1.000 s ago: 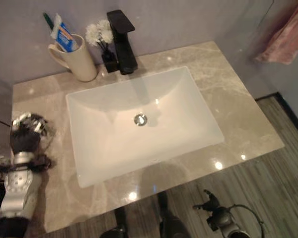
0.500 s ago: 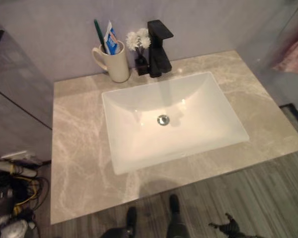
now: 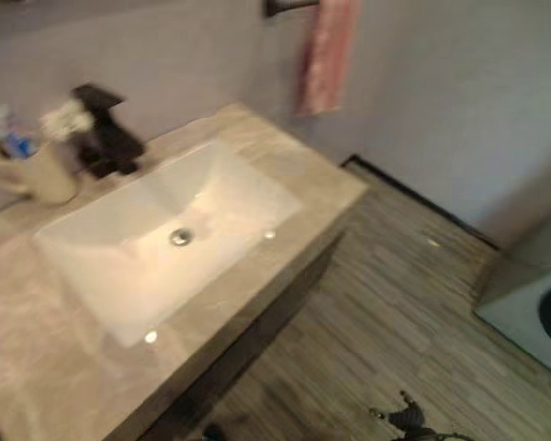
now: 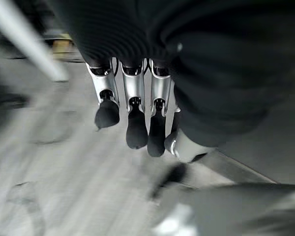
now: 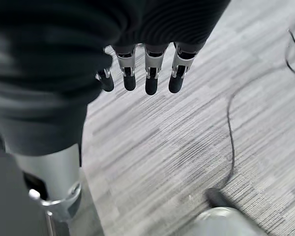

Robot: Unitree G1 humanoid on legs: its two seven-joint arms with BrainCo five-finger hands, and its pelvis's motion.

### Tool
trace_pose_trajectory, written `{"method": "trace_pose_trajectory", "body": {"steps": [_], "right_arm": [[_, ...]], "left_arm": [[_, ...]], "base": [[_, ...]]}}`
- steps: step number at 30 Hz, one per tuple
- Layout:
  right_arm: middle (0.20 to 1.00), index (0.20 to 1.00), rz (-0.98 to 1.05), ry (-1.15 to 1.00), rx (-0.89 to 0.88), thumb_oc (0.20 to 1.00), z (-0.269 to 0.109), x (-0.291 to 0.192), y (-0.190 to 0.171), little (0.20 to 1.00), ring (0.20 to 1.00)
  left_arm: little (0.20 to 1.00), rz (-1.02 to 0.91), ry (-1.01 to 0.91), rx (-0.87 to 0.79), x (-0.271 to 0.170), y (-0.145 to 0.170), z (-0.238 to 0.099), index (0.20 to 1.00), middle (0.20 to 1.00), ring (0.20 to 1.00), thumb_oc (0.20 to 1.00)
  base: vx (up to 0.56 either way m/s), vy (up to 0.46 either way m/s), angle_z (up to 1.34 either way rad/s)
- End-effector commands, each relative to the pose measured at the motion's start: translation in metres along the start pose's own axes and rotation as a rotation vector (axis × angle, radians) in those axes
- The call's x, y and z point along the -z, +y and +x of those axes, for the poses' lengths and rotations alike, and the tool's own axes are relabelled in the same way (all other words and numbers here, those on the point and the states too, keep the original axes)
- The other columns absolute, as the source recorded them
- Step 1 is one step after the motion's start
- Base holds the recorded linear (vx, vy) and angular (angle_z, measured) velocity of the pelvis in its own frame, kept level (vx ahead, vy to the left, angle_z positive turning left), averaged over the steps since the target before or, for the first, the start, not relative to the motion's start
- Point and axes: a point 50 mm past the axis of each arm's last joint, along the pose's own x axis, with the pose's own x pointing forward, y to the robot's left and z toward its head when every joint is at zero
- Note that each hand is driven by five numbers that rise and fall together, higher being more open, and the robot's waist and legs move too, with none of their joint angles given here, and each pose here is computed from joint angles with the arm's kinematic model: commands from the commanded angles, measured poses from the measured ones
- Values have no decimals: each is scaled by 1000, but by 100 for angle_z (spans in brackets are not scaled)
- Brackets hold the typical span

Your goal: Put brush and paste in cup on sink, flatten towel.

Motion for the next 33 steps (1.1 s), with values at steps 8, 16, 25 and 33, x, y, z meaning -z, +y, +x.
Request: {"method": "trace_pose_trajectory", "body": {"steps": [8, 16, 25, 33], "right_arm": [[1000, 1000, -160, -12, -21, 1000, 3, -3, -17, 1000, 1000], [1000, 1000, -92, -177, -41, 1000, 7, -47, 2, 1000, 1000], [1000, 1000, 187, -304, -6, 1000, 5, -79, 4, 1000, 1000], [1000, 1000, 301, -312, -8, 1000, 7, -89, 6, 1000, 1000]], "left_arm": [[548, 23, -182, -24, -69, -3, 5, 548, 548, 548, 548], [1000, -52, -448, -59, -138, -11, -7, 1000, 1000, 1000, 1000], [1000, -184, -787, -56, -214, -13, -41, 1000, 1000, 1000, 1000], [1000, -168, -913, -46, -229, -7, -57, 1000, 1000, 1000, 1000]], "base": [[-106, -415, -115], [45, -117, -122], [144, 58, -15], [198, 145, -25]]}}
